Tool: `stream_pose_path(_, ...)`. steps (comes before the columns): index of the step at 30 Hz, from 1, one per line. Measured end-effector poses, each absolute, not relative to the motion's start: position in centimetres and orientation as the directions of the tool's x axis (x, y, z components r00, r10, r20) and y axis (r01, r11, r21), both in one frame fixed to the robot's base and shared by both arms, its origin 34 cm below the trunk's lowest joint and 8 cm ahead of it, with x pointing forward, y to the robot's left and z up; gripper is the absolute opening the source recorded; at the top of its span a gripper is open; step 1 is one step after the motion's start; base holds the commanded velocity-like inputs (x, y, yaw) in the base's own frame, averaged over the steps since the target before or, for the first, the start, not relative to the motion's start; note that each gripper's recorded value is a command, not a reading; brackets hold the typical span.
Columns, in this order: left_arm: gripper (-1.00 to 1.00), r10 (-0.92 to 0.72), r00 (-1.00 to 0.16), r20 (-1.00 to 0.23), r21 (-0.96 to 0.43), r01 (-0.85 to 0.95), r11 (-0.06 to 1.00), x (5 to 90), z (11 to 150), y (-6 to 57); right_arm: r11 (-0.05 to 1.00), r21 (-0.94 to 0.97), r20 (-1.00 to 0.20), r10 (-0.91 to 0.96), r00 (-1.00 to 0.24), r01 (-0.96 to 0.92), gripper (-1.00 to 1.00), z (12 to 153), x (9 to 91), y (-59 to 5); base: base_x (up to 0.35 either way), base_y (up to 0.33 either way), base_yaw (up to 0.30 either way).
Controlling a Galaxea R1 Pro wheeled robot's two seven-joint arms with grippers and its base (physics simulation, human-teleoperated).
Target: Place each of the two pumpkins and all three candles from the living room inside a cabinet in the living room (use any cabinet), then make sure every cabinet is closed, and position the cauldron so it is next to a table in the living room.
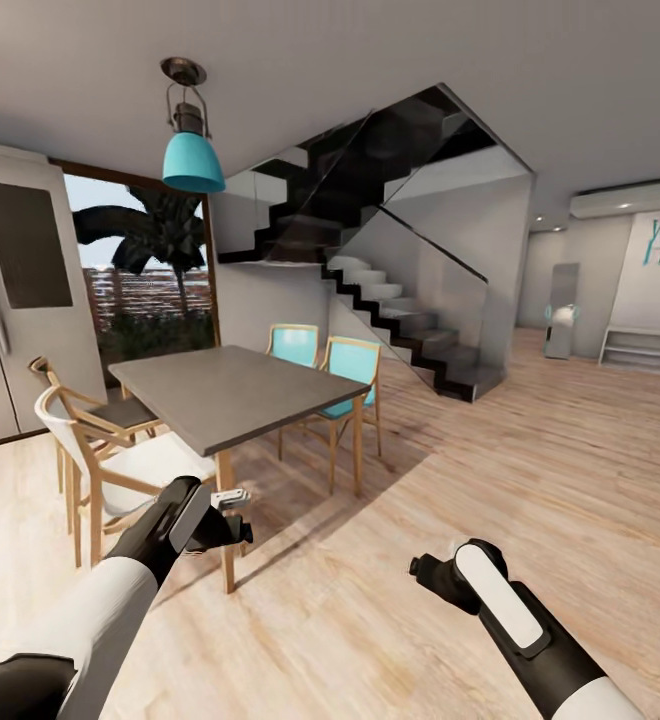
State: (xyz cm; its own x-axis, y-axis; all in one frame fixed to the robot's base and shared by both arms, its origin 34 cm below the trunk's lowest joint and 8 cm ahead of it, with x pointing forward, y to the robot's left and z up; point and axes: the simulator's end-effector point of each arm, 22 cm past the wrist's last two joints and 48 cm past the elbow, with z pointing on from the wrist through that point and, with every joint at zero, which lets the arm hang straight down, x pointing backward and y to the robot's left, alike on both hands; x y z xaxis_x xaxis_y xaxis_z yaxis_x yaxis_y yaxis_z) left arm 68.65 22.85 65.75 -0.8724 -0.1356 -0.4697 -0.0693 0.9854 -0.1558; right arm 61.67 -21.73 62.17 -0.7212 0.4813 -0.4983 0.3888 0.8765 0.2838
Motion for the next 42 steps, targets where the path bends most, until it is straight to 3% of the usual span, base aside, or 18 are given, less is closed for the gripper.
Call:
stream_pose_path(32,1.00,-0.069,-0.853,-0.517,-0.104,-0.017,0.994,68.9,67.7,22.2,0.877,0.285,-0.513,0.481,-0.711,0.387,1.00,63.0,61.7,-22.0,0.316,0.018,-0.237)
stream_pose_path(42,1.00,-0.069,-0.851,-0.520,-0.105,-0.017,0.994,68.9,68.0,22.1,0.875,0.283,-0.511,0.484,-0.710,0.393,1.00,62.9,61.6,-22.2,0.077,0.000,-0.276)
